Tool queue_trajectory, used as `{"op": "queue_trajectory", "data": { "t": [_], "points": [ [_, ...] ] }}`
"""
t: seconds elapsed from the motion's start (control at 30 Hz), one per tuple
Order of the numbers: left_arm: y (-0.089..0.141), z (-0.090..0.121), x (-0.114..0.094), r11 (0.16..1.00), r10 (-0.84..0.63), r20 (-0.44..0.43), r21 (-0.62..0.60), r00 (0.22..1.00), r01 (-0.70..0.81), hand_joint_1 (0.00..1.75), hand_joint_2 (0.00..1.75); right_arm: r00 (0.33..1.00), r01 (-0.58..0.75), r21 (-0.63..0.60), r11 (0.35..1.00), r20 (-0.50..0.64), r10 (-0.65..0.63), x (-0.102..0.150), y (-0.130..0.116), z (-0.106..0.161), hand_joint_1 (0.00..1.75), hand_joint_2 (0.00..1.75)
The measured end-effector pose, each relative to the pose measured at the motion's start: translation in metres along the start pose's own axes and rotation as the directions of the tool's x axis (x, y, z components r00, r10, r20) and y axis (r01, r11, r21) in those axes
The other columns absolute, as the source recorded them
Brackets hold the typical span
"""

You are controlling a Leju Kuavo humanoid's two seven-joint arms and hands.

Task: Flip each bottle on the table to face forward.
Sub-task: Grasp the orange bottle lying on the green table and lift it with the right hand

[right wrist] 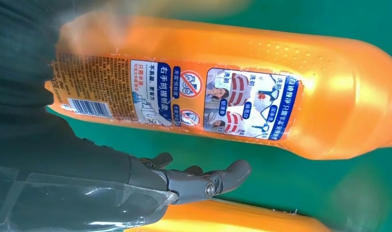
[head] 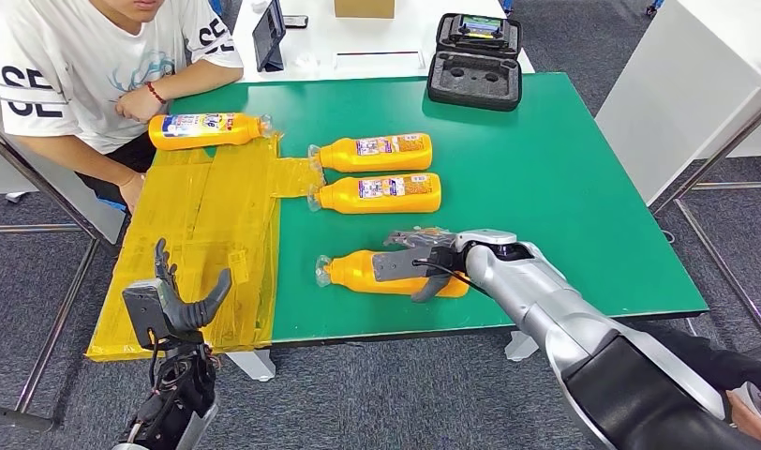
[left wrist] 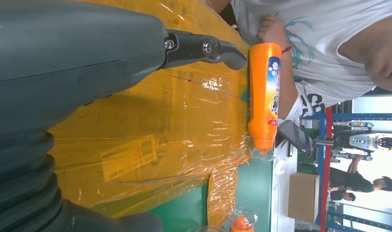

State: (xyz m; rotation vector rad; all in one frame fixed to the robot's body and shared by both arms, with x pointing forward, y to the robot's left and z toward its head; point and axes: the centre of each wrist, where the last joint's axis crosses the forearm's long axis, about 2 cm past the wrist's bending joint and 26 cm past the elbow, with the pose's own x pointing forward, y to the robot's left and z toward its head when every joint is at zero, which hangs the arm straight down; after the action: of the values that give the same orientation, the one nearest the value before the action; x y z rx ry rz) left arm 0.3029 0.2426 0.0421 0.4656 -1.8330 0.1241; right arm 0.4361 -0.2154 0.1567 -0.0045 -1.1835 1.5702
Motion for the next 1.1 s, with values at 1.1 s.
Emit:
{"op": "queue_trajectory", "data": {
  "t": [1.1],
  "points": [
    [0.008,0.007,-0.007,0.999,-0.012,-0.038,0.047,0.999,0.014,0.0,1.75,0.995,0.011,0.056,0.998,-0.1,-0.005,-0.013,0.006,0.005,0.47,1.75]
  ]
}}
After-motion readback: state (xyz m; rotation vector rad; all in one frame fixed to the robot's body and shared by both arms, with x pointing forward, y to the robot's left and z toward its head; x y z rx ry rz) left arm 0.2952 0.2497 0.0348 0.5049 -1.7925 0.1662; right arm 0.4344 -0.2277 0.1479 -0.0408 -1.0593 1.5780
